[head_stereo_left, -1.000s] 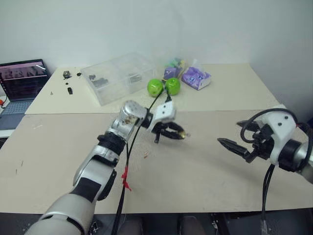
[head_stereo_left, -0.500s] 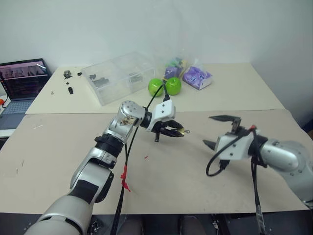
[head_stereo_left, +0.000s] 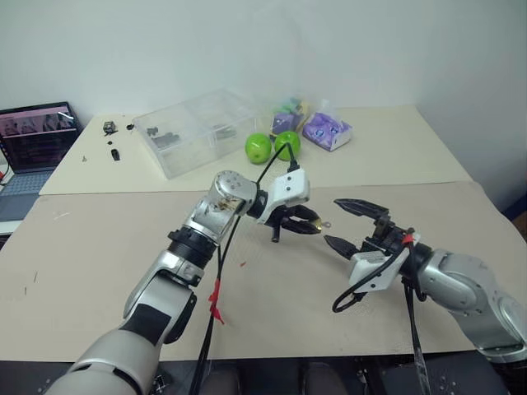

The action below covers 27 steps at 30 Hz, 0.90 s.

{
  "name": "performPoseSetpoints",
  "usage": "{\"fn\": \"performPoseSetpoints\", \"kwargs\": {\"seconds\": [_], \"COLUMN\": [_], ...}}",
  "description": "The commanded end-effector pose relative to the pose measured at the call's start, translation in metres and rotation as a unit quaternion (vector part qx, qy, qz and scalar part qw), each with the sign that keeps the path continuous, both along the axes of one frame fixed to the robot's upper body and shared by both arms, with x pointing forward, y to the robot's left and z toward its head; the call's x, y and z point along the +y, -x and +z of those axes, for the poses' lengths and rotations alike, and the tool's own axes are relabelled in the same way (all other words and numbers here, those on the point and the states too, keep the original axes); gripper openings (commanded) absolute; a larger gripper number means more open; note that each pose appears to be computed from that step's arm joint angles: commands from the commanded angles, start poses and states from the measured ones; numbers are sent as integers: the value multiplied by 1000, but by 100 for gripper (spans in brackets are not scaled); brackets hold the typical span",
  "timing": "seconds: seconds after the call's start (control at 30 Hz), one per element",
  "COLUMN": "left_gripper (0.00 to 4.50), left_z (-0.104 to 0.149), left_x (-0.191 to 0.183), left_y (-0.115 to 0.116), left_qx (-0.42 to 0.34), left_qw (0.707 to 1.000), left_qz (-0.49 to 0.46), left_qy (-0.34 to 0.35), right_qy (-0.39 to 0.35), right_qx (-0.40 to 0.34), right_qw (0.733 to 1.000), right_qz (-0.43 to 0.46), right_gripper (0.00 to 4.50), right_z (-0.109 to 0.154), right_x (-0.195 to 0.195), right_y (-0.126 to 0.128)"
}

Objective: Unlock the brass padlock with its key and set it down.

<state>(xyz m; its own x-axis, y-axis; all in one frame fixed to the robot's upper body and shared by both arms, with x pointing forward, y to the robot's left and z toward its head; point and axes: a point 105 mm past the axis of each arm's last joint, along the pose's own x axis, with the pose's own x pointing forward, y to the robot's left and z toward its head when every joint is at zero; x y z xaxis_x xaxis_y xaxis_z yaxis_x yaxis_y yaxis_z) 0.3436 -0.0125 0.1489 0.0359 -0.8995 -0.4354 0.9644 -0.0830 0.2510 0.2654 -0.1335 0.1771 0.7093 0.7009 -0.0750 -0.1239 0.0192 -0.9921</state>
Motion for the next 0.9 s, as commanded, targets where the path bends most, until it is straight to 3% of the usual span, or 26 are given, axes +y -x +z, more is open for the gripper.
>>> {"fn": "performPoseSetpoints", "kwargs": {"seconds": [0.03,0.07,0.17,0.43,0.57,0.77,0.87,0.9], "left_gripper": [81,81,81,81,81,81,81,81], "left_z": [5,6,14,59,62,48,48,49], "left_x": [-4,-5,-5,17,26,31,28,27], "left_y": [0,1,3,8,13,20,23,23], "left_qx": [-23,-19,-7,136,180,181,183,183], "left_qw": [1000,1000,1000,989,981,982,982,982], "left_qz": [2,2,-2,25,36,37,33,32], "left_qy": [-1,2,11,56,57,31,31,32], "right_qy": [-5,-4,-2,-7,-17,-29,-30,-30], "right_qx": [-25,-24,-11,-8,-21,-36,-36,-33], "right_qw": [1000,1000,1000,1000,999,998,997,997], "right_qz": [2,3,2,17,29,53,62,64], "right_gripper": [398,387,278,278,278,278,204,160], "right_z": [7,6,-2,-1,10,27,29,29], "right_x": [-3,-3,-5,0,6,18,21,22], "right_y": [2,2,3,8,10,11,12,13]}}
